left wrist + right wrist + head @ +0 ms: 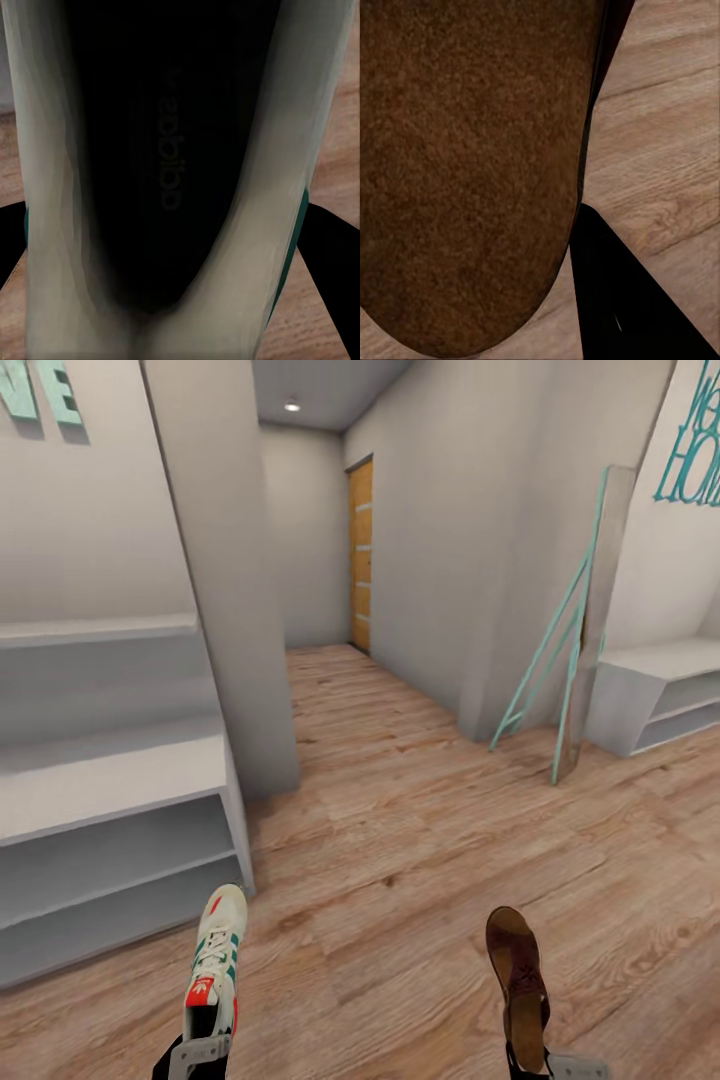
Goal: Pick up the two gym shoes and the two sandals from the corridor floor and place them onto the hallstand (shoe rack) in the corridor, making sure they are on the rack and not on the floor. Arrange them so the two gym shoes are next to each other and the two sandals are next to each other.
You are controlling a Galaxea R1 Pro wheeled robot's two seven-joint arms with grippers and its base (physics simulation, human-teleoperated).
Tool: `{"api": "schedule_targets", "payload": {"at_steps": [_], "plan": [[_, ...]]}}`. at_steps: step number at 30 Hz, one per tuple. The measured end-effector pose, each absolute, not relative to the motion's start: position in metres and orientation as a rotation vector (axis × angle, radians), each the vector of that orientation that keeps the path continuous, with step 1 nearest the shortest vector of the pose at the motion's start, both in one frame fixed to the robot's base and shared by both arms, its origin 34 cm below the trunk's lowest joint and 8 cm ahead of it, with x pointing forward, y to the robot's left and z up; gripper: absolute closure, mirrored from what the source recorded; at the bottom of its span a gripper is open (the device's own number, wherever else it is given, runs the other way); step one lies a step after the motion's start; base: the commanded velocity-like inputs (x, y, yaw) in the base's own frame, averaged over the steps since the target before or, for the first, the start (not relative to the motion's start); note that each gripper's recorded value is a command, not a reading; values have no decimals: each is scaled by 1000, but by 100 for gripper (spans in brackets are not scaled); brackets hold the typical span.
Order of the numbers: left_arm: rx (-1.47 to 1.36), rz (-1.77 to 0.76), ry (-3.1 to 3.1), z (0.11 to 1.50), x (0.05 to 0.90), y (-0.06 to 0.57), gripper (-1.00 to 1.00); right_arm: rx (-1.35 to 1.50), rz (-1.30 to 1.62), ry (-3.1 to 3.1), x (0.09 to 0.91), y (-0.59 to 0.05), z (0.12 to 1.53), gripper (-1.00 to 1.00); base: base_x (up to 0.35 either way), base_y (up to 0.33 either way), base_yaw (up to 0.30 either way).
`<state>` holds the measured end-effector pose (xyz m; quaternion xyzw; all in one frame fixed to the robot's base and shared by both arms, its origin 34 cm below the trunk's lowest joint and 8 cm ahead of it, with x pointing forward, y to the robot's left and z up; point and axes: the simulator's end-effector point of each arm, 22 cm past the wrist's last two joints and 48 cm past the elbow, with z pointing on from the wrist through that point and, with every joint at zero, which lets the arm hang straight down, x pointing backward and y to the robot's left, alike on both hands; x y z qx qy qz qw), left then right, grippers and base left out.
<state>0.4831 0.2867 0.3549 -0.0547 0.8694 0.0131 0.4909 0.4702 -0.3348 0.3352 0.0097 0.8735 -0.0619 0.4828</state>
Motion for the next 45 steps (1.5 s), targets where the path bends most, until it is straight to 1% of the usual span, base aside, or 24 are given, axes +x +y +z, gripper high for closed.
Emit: {"api": "schedule_targets", "payload": {"at_steps": [20, 26, 45], "plan": [[-137, 34, 2111, 355, 483, 288, 100, 28, -151, 2129, 470, -335, 335, 100, 0, 19, 276], [-137, 34, 2111, 355, 483, 288, 100, 28, -151, 2129, 470, -334, 335, 100, 0, 236, 276], [-137, 34, 2110, 355, 483, 288, 100, 27, -151, 2129, 470, -334, 335, 100, -42, 303, 262]]}}
